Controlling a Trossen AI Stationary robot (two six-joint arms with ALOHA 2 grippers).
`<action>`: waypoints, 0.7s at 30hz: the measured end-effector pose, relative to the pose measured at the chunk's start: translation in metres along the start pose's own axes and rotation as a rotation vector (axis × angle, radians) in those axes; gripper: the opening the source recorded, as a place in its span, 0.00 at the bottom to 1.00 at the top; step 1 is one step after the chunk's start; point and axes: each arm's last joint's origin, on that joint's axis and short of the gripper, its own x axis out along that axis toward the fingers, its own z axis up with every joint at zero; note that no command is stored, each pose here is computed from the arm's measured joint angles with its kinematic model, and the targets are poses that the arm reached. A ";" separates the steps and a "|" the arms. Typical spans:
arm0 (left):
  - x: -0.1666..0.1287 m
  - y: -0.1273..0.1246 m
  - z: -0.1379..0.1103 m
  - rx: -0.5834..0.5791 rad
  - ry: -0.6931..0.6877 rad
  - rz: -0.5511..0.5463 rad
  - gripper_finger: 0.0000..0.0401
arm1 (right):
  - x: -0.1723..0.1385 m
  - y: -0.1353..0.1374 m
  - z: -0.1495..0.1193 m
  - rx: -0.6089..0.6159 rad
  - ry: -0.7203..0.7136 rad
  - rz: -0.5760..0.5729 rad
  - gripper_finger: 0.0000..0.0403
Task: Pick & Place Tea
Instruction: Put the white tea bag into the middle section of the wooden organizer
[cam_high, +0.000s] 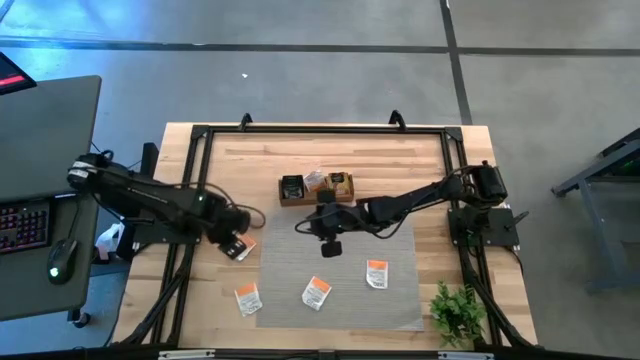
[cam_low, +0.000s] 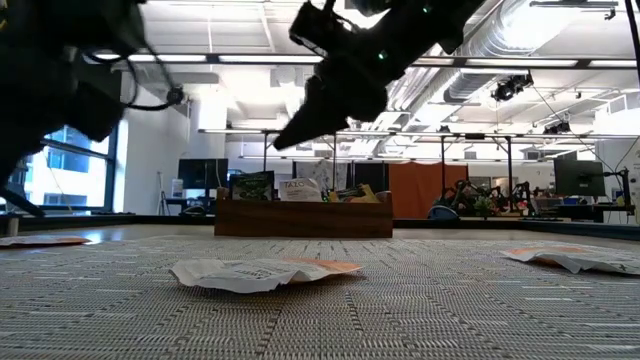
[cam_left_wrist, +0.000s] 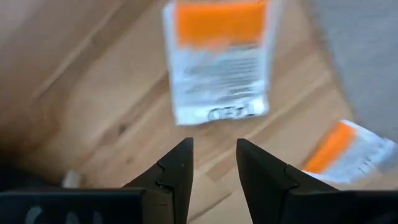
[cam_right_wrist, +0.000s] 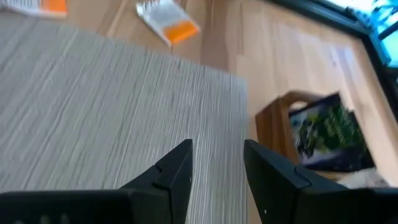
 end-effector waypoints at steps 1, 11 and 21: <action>0.004 0.001 -0.003 -0.039 0.009 0.020 0.30 | 0.000 0.000 -0.002 -0.004 0.017 0.002 0.35; 0.031 0.004 -0.015 -0.079 -0.064 0.013 0.30 | 0.000 0.000 -0.004 -0.008 0.050 -0.029 0.35; 0.034 0.007 -0.014 -0.055 -0.110 0.034 0.30 | 0.000 0.000 -0.004 -0.005 0.046 -0.030 0.35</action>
